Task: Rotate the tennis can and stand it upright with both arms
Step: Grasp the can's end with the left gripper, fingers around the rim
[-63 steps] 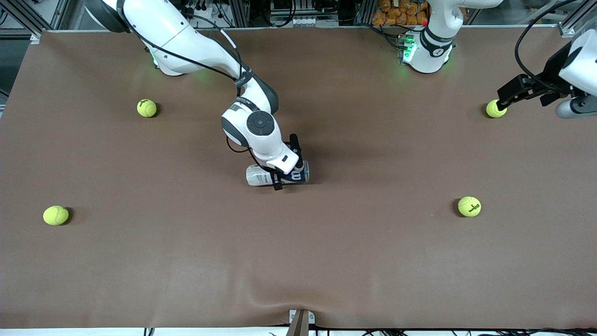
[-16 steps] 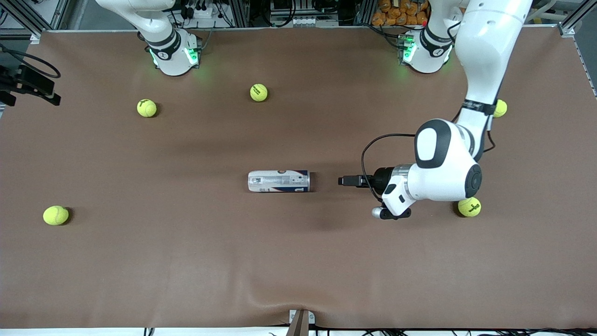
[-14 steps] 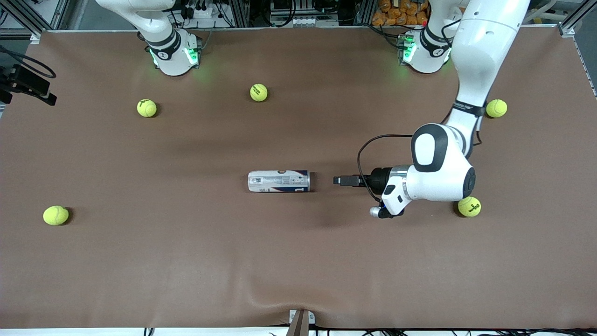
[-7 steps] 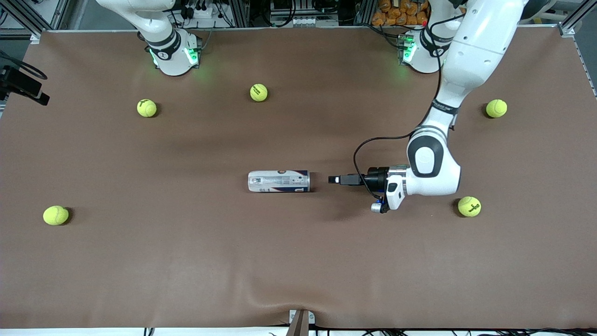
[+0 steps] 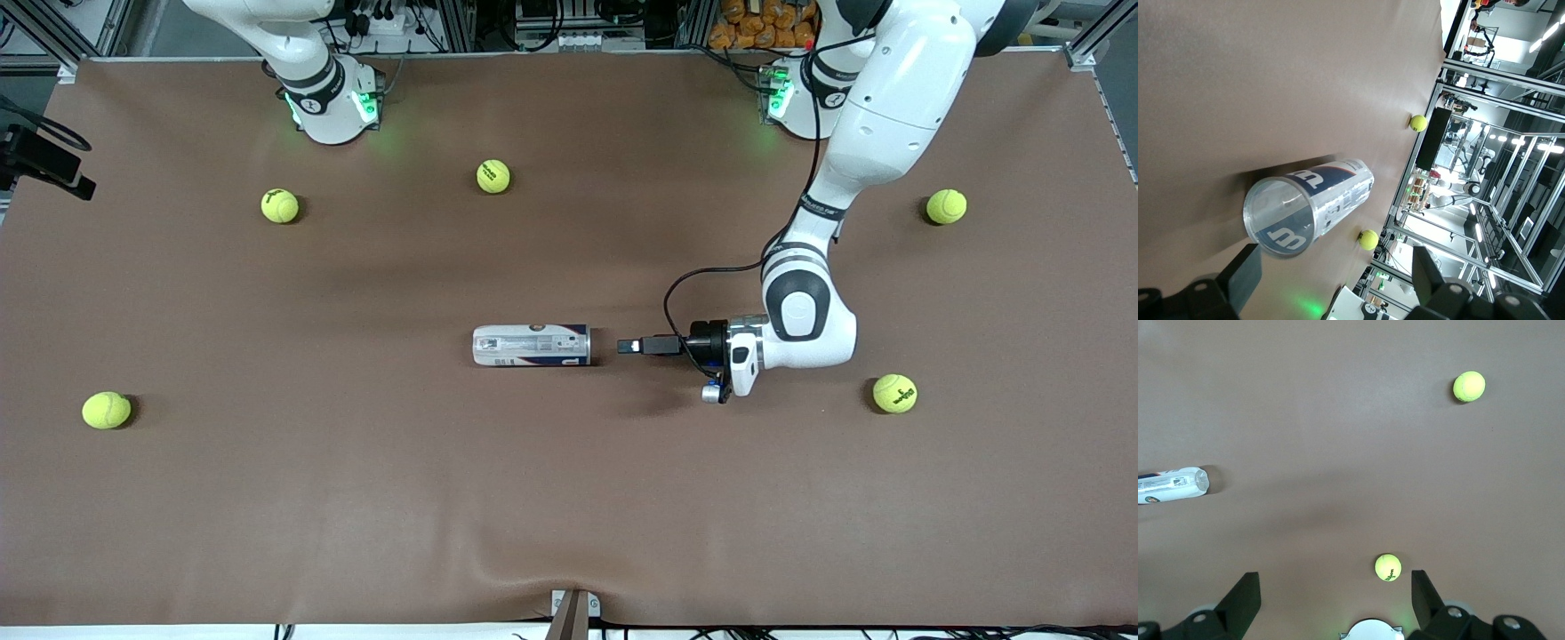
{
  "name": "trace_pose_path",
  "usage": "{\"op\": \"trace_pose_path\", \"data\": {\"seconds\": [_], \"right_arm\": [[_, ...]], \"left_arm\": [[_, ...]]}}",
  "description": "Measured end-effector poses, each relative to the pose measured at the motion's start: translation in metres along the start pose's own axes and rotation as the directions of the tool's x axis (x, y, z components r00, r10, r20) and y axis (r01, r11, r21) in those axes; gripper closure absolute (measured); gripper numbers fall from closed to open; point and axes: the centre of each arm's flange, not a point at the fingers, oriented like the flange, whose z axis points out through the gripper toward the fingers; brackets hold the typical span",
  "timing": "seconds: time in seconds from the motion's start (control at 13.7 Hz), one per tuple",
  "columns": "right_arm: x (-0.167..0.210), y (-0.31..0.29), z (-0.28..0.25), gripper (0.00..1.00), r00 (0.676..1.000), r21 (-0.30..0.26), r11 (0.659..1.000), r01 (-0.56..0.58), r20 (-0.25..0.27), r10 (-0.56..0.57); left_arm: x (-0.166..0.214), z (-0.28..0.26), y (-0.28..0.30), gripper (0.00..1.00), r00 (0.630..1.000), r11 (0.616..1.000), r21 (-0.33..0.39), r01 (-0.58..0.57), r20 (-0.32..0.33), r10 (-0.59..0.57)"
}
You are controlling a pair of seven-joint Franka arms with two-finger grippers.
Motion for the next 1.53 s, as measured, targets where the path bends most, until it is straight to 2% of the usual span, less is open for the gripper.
{"op": "trace_pose_path", "data": {"seconds": [0.15,0.22,0.51,0.73,0.88,0.95,1.46,1.53], "right_arm": [[0.0,0.0,0.0,0.0,1.0,0.0,1.0,0.0,0.0,0.0],[0.0,0.0,0.0,0.0,1.0,0.0,1.0,0.0,0.0,0.0],[0.0,0.0,0.0,0.0,1.0,0.0,1.0,0.0,0.0,0.0],[0.0,0.0,0.0,0.0,1.0,0.0,1.0,0.001,0.001,-0.001],[0.0,-0.001,0.001,0.0,1.0,0.0,1.0,0.002,0.001,-0.002],[0.001,-0.001,0.001,0.0,1.0,0.0,1.0,0.002,0.002,-0.002],[0.001,-0.001,0.001,0.0,1.0,0.0,1.0,0.002,0.002,-0.002],[0.001,-0.001,0.001,0.0,1.0,0.0,1.0,0.002,0.002,-0.002]], "left_arm": [[-0.002,0.01,-0.01,0.08,1.0,1.0,-0.024,-0.011,-0.005,0.011],[-0.003,0.015,-0.016,0.14,1.0,0.999,-0.039,-0.019,-0.011,0.019],[-0.007,0.029,-0.031,0.19,1.0,0.998,-0.056,-0.023,-0.01,0.022],[-0.012,0.045,-0.034,0.27,1.0,0.997,-0.078,-0.001,-0.009,0.001],[-0.016,0.057,-0.037,0.29,1.0,0.996,-0.086,0.0,-0.005,-0.001],[-0.016,0.061,-0.04,0.33,1.0,0.996,-0.091,-0.005,-0.008,0.004],[-0.015,0.083,-0.04,0.47,0.999,0.99,-0.141,0.013,-0.027,-0.017],[-0.015,0.085,-0.04,0.58,1.0,0.99,-0.143,0.013,-0.026,-0.017]]}}
